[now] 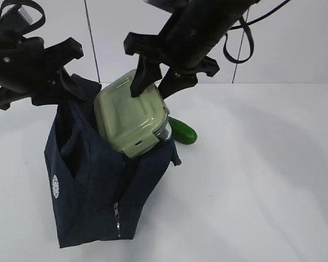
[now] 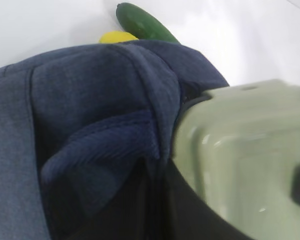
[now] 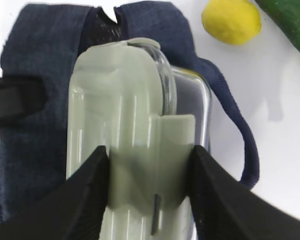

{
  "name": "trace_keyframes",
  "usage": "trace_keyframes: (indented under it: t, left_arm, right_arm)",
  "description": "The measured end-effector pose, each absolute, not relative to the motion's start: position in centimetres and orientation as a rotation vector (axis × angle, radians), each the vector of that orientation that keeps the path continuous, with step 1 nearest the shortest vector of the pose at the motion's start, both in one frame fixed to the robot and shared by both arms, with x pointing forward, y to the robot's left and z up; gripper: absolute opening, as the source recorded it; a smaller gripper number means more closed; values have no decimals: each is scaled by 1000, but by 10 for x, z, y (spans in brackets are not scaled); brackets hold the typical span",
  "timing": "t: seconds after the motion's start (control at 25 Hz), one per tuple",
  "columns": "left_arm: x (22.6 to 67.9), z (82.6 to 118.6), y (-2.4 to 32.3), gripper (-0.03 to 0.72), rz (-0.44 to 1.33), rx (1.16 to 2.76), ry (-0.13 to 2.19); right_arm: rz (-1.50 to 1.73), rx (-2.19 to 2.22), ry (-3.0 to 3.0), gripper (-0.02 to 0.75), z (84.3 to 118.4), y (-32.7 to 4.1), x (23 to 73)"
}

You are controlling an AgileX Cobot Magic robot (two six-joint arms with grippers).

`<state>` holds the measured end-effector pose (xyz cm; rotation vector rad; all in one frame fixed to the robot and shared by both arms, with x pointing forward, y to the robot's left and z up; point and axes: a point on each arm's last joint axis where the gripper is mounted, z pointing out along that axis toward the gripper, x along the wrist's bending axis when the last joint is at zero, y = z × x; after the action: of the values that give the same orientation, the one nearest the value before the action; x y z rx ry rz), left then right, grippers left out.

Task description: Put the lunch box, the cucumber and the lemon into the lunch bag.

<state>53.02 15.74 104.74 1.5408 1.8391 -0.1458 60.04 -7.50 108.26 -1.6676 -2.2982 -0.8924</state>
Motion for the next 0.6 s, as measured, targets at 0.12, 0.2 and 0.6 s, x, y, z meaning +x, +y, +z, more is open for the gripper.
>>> trace_keyframes:
  t: [0.12,0.2,0.6]
  left_arm:
    - [531,1048,157,8,-140,1536,1837]
    - [531,1048,158,8,-135,1531,1835]
    - [533,1049,158,8,-115,1515,1826]
  right_arm:
    - [-828,-1624,-2364,377,1072,-56,598]
    - [-806,-1598,-2387,377,1065,-45,597]
    - [-798,-1548,-2403,377,1046,-16,593]
